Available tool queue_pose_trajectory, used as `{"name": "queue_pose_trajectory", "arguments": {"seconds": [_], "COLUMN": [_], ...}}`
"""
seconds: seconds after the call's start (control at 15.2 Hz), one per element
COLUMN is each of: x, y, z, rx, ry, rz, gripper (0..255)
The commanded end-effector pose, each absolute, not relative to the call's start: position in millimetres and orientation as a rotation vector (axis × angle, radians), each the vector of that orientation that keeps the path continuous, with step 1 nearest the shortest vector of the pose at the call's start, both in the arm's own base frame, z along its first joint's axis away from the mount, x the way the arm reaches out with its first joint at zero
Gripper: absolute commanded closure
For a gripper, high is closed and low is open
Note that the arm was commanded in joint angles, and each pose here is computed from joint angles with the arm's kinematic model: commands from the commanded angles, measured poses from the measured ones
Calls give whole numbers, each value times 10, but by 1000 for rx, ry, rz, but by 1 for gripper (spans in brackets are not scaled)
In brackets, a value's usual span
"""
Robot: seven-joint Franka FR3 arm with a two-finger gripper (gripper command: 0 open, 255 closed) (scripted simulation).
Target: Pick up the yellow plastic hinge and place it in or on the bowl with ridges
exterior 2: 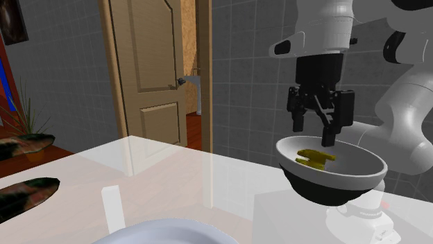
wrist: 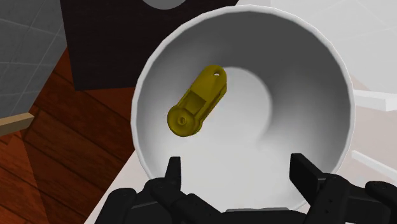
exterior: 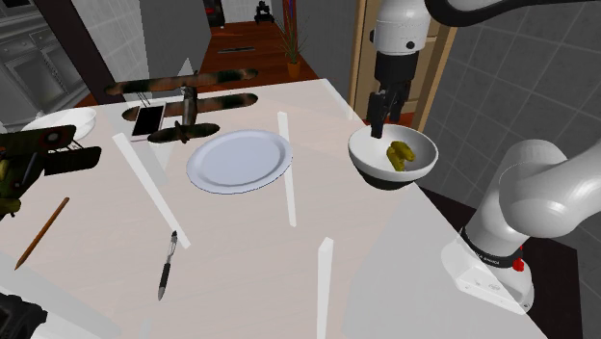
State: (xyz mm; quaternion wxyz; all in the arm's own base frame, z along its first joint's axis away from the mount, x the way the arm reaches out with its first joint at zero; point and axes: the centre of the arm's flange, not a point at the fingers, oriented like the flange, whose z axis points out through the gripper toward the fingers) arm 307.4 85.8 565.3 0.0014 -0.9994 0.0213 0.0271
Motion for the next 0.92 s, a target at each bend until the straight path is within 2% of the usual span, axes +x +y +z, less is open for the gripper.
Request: {"name": "queue_pose_trajectory", "arguments": {"seconds": [0.0,0.33,0.86], "x": [3074,3101,3100], "y": [858,856,856], "z": [5653,6152,6151], "rx": [-3137,-3137,-3137], "ry": [67,67,67], "rz": [85,85,85], "gripper": [0,0,0]}}
